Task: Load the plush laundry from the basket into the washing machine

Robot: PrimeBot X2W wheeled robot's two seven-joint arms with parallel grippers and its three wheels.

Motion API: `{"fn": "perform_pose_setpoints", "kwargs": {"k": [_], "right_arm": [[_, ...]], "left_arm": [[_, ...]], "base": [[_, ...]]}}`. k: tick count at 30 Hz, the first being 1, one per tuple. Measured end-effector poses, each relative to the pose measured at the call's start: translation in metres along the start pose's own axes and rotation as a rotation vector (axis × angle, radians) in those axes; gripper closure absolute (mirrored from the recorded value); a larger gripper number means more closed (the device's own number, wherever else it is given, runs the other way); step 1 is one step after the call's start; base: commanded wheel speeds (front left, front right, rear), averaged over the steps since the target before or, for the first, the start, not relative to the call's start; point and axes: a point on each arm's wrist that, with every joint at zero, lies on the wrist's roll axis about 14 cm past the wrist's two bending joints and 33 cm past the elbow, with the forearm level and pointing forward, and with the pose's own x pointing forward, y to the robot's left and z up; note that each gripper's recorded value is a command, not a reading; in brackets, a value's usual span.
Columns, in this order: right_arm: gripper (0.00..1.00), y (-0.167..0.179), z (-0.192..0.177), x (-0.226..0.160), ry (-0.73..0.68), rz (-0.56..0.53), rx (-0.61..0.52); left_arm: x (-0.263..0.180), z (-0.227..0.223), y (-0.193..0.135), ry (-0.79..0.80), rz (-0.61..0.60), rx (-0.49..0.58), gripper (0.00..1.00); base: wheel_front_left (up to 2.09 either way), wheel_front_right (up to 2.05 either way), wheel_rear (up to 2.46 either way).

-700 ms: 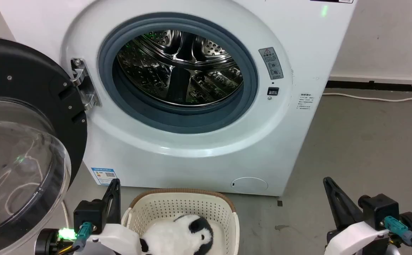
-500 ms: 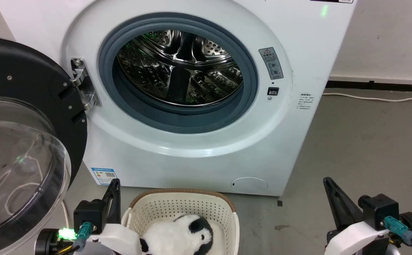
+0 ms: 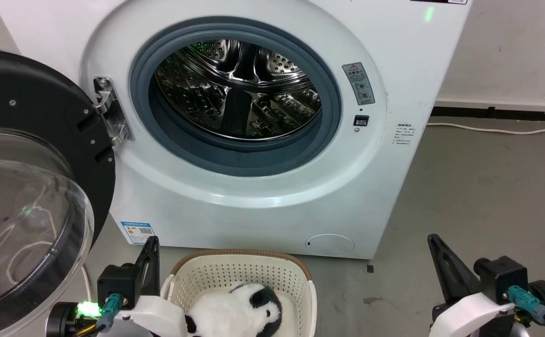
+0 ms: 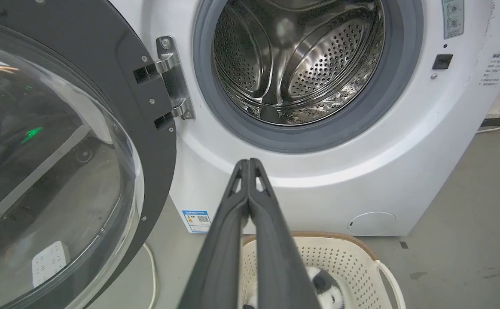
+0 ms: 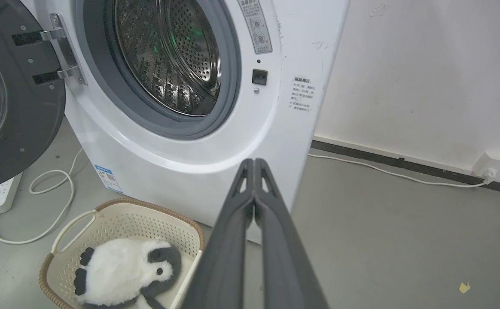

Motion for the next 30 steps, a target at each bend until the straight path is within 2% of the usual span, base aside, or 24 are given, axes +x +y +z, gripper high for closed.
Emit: {"fn": "perform_pose_setpoints", "kwargs": {"k": [1,2,5,6,7,20,30], "right_arm": [[1.00,0.000,0.000,0.000,0.000,0.000,0.000],[0.00,0.000,0.000,0.000,0.000,0.000,0.001],[0.00,0.000,0.000,0.000,0.001,0.001,0.001],[1.00,0.000,0.000,0.000,0.001,0.001,0.001],[0.00,0.000,0.000,0.000,0.001,0.001,0.001],[0.00,-0.006,-0.001,-0.002,-0.011,-0.019,0.014],[0.00,-0.016,-0.016,0.001,0.020,-0.050,0.039]], "left_arm": [[0.000,0.000,0.000,0.000,0.000,0.000,1.00],[0.000,0.000,0.000,0.000,0.000,0.000,0.00],[0.000,0.000,-0.001,0.001,-0.001,0.000,0.00],[0.000,0.000,-0.001,0.001,-0.001,0.000,1.00],[0.000,0.000,-0.001,0.001,-0.002,0.000,0.00],[0.003,-0.003,-0.014,-0.002,-0.039,-0.011,0.00],[0.014,-0.034,-0.032,0.079,-0.090,-0.029,0.00]], "base": [[0.00,0.00,0.00],[0.00,0.00,0.00],[0.00,0.00,0.00],[0.00,0.00,0.00],[0.00,0.00,0.00],[0.00,0.00,0.00],[0.00,0.00,0.00]]}}
